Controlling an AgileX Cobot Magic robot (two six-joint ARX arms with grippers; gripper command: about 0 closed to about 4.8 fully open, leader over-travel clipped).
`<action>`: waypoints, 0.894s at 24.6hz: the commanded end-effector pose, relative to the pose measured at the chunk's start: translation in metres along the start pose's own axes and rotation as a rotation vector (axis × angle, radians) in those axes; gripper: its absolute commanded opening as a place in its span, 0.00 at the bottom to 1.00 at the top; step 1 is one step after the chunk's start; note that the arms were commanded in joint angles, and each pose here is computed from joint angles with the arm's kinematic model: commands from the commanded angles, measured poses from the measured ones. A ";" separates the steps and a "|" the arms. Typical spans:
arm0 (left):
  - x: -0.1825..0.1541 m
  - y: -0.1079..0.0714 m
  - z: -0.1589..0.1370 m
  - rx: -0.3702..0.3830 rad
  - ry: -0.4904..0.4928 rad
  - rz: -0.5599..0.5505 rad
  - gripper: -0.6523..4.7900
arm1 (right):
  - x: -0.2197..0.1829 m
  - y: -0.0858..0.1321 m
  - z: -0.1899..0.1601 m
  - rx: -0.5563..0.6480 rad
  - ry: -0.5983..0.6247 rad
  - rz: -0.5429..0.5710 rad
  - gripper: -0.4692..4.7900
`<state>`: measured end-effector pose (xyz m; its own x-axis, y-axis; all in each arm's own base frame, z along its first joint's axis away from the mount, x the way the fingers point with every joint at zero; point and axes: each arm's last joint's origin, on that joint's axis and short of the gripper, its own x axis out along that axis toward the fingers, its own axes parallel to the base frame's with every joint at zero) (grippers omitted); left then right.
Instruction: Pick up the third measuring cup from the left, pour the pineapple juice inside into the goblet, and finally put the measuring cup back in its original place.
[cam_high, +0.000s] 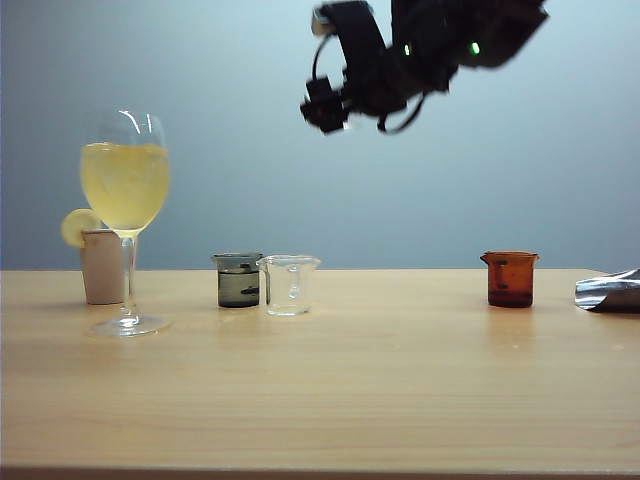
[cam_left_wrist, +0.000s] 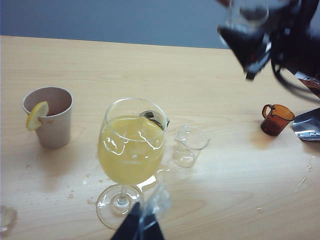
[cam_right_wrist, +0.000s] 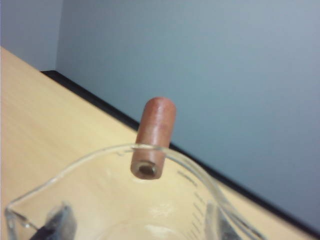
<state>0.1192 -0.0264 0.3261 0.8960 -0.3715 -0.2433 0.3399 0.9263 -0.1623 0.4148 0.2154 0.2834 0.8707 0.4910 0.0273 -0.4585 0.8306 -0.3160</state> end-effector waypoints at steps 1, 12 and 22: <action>-0.001 0.000 0.002 0.005 -0.010 -0.004 0.11 | -0.007 0.004 -0.010 0.087 -0.031 -0.055 0.09; -0.001 0.000 0.000 0.002 0.005 -0.002 0.11 | -0.049 0.029 -0.088 0.246 0.071 -0.117 0.09; -0.001 0.000 -0.001 -0.002 0.018 -0.001 0.11 | -0.058 0.041 -0.123 0.249 0.164 -0.101 0.09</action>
<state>0.1183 -0.0262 0.3228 0.8868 -0.3703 -0.2766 0.3345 0.9272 -0.1688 0.3659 0.1875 0.1506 0.9167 0.3732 -0.1429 -0.3868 0.9184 -0.0828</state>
